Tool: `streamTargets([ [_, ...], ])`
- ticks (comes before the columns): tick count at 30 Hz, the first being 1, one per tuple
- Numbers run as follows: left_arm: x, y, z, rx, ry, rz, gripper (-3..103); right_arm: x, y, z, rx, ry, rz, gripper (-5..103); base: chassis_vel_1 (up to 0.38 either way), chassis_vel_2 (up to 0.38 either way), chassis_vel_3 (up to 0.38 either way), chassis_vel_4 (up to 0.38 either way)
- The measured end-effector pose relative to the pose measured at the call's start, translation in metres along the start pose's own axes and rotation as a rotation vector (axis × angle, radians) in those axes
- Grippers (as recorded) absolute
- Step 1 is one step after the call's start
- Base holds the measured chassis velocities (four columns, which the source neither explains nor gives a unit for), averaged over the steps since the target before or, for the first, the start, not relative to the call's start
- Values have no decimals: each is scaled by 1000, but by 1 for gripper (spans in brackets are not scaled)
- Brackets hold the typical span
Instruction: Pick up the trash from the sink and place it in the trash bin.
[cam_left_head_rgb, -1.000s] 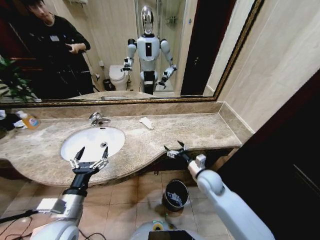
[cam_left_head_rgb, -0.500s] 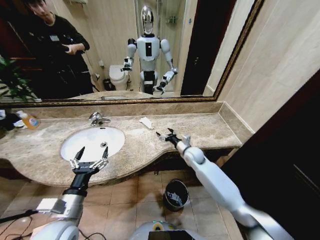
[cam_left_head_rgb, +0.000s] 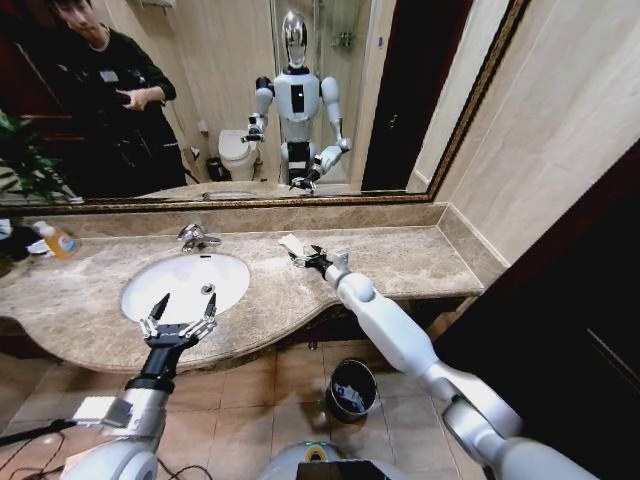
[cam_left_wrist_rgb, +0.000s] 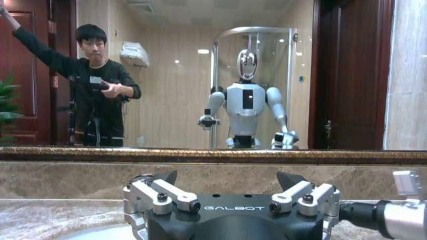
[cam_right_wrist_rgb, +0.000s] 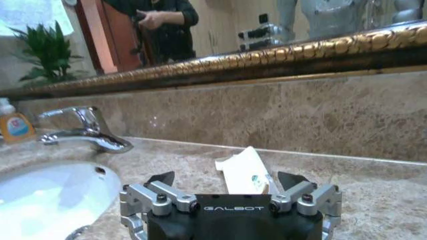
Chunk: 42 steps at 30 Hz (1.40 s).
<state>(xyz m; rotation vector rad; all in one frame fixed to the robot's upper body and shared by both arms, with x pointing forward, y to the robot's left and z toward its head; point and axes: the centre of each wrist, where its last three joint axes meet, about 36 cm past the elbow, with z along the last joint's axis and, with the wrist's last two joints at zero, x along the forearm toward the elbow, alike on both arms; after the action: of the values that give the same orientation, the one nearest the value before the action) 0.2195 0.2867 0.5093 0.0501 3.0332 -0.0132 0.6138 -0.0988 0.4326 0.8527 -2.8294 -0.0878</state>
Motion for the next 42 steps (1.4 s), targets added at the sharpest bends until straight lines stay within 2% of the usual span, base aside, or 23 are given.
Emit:
streamTargets([
  [8,0,0,0,0,0,0,100,-18,-8,4,26,23,27,100,0,0,0,0],
  [21,0,0,0,0,0,0,100,-19,-19,14,19,46,57,100,0,0,0,0],
  [22,0,0,0,0,0,0,100,-18,-20,15,18,47,57,103,0,0,0,0],
  [25,0,0,0,0,0,0,100,-16,-20,18,17,50,57,92,0,0,0,0],
  [27,0,0,0,0,0,0,100,-15,-20,19,16,51,57,92,0,0,0,0],
  [29,0,0,0,0,0,0,100,-13,-21,20,14,52,59,82,0,0,0,0],
  [30,0,0,0,0,0,0,100,-13,-21,20,14,52,59,82,0,0,0,0],
  [33,0,0,0,0,0,0,100,-9,-22,23,15,54,60,65,0,0,0,0],
  [34,0,0,0,0,0,0,100,-9,-22,23,15,54,60,65,0,0,0,0],
  [36,0,0,0,0,0,0,100,-6,-22,25,13,54,60,54,0,0,0,0],
  [37,0,0,0,0,0,0,100,-6,-22,25,13,54,60,54,0,0,0,0],
  [40,0,0,0,0,0,0,100,-2,-22,30,11,58,59,38,0,0,0,0],
  [41,0,0,0,0,0,0,100,-2,-22,30,11,58,59,38,0,0,0,0],
  [42,0,0,0,0,0,0,100,-1,-22,30,11,57,57,33,0,0,0,0],
])
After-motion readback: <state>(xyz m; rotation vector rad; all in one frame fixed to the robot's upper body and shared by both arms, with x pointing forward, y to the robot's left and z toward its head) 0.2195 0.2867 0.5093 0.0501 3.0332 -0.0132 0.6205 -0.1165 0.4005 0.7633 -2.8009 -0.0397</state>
